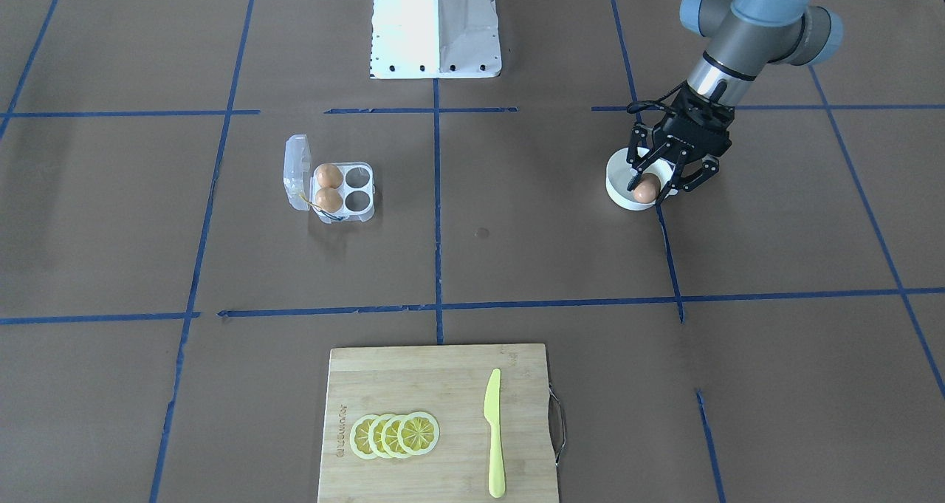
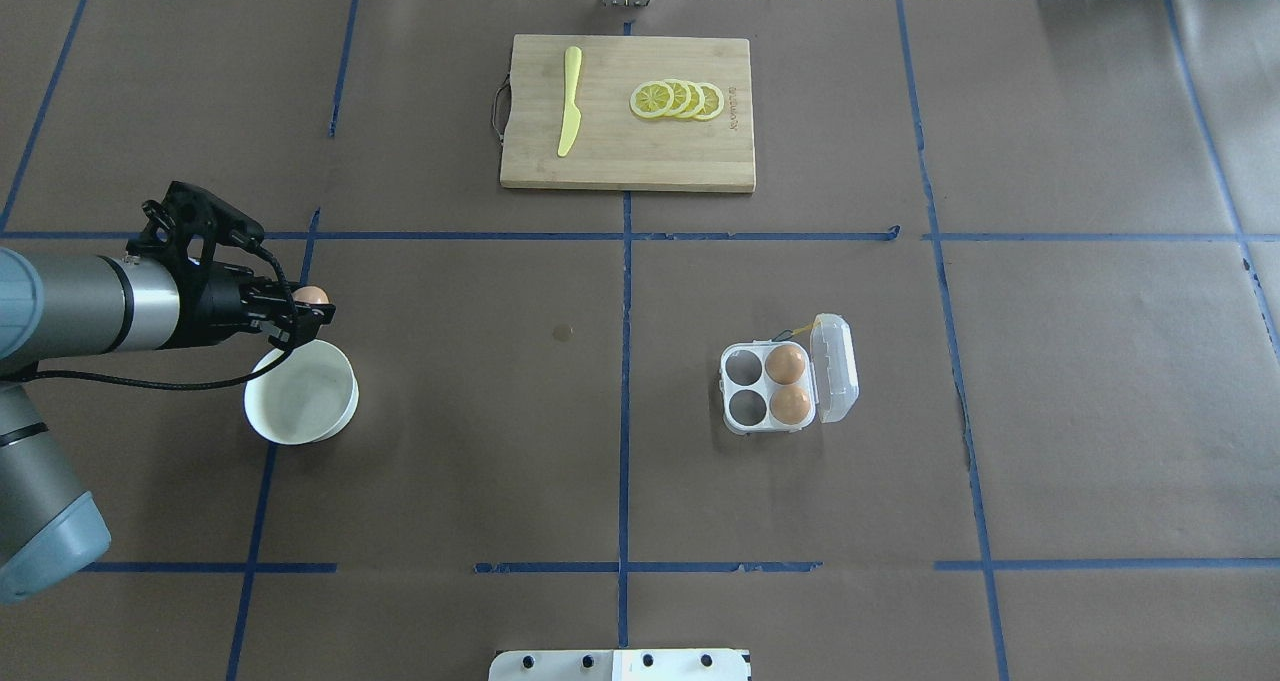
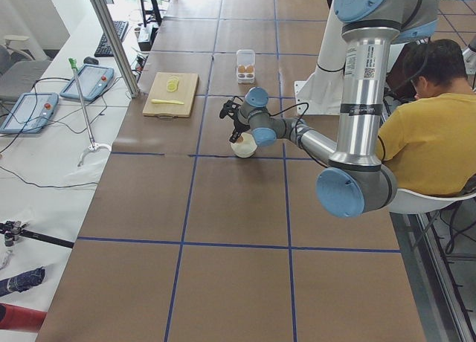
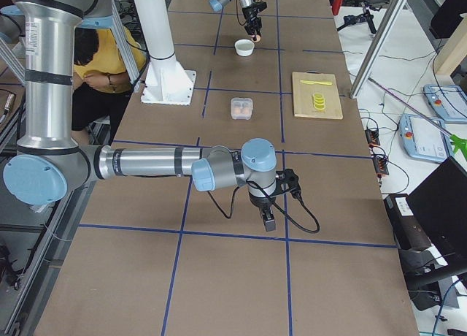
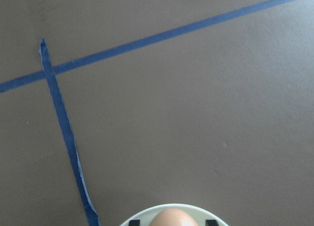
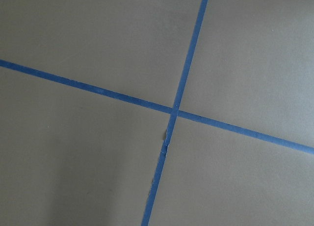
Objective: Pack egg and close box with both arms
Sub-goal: 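Lift the egg out of the bowl and carry it to the carton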
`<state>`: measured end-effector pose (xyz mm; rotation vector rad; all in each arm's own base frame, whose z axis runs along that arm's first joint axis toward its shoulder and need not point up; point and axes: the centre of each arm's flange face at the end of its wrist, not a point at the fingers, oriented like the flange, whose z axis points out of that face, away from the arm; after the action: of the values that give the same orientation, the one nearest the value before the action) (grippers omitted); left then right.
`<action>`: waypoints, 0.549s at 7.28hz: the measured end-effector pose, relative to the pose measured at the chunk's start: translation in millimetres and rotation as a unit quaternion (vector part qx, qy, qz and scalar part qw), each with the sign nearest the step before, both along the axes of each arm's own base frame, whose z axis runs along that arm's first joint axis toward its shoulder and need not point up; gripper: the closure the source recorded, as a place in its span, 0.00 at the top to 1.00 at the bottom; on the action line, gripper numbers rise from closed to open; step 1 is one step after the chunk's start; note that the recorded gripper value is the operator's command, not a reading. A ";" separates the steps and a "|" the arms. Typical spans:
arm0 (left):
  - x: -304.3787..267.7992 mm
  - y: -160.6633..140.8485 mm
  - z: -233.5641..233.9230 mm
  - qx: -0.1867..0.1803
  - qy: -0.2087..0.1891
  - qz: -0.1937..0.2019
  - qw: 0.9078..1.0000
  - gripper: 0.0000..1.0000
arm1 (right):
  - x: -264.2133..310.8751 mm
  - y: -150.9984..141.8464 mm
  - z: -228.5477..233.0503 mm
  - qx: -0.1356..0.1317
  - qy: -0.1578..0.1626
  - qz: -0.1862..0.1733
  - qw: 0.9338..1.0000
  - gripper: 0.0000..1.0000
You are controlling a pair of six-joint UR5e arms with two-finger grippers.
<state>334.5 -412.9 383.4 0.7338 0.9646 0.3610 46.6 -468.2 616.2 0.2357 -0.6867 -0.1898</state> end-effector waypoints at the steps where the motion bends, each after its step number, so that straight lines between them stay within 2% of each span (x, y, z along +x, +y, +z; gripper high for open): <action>1: -1.5 -5.1 -20.4 0.056 0.021 0.006 0.998 0.00 | 0.0 -0.3 -0.3 0.000 0.000 0.000 1.000 1.00; 3: 19.4 -21.4 -82.9 0.156 0.055 0.021 0.986 0.00 | -0.1 -1.5 -1.6 0.002 0.000 0.000 1.000 1.00; 4: 31.9 -28.6 -111.5 0.186 0.069 0.024 0.980 0.00 | -0.1 -2.3 -2.2 0.002 0.000 0.000 1.000 1.00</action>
<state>366.4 -441.4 271.9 1.0866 1.0600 0.5478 46.5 -470.4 613.9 0.2403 -0.6864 -0.1913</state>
